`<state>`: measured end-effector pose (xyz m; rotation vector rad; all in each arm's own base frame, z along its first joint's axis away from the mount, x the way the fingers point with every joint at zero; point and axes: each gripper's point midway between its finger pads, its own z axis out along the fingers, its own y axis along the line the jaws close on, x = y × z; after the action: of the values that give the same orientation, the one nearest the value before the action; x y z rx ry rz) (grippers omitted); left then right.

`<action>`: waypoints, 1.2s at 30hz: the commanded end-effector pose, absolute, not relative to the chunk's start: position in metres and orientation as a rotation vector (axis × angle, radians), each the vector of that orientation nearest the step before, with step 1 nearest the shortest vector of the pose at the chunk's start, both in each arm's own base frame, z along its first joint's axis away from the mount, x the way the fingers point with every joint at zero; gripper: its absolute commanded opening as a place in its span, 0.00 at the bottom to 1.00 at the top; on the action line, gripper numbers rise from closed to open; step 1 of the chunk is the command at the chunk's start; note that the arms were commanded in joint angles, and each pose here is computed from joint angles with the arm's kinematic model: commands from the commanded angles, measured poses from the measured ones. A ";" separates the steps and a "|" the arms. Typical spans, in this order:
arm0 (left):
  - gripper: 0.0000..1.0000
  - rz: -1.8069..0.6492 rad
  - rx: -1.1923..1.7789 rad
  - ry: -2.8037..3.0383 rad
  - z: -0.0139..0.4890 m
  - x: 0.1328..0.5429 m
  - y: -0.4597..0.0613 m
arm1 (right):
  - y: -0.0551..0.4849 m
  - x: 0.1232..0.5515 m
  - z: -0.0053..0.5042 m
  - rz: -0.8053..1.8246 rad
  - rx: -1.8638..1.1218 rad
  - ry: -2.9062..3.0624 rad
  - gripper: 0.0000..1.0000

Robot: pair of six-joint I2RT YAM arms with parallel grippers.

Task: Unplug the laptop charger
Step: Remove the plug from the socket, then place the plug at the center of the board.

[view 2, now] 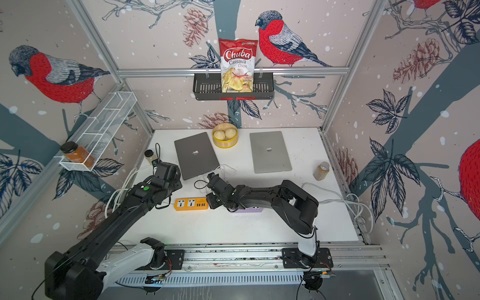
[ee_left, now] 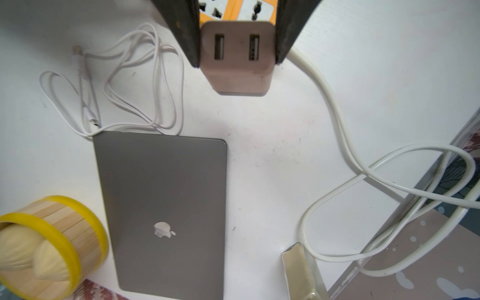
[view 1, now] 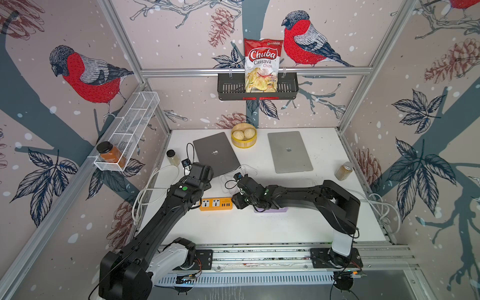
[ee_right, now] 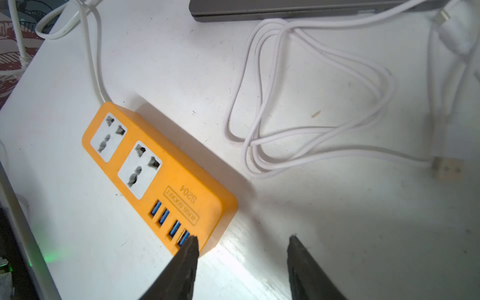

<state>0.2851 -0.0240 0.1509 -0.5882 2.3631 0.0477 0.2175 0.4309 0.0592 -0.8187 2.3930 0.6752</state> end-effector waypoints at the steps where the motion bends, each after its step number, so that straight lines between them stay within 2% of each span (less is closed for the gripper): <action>1: 0.19 0.018 -0.558 2.452 0.137 0.293 -0.017 | 0.429 0.224 0.074 0.671 -0.790 2.345 0.60; 10: 0.20 0.071 -0.619 2.615 0.087 0.319 0.001 | 0.424 0.238 0.113 0.686 -0.785 2.221 0.66; 20: 0.26 0.110 -0.628 2.765 0.062 0.336 0.012 | 0.377 0.246 0.158 0.704 -0.677 2.050 0.89; 25: 0.29 0.093 -0.643 2.797 0.052 0.342 0.012 | 0.360 0.248 0.157 0.686 -0.655 2.048 0.92; 30: 0.34 0.182 -0.655 2.811 0.042 0.346 0.022 | 0.342 0.245 0.163 0.678 -0.617 2.008 0.95; 36: 0.34 0.178 -0.663 2.794 0.035 0.350 0.022 | 0.322 0.245 0.168 0.633 -0.578 1.990 0.96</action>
<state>0.3549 0.0192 0.0394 -0.6586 2.7801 0.1485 0.2387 0.3280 0.1594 -0.6081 2.0302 0.6647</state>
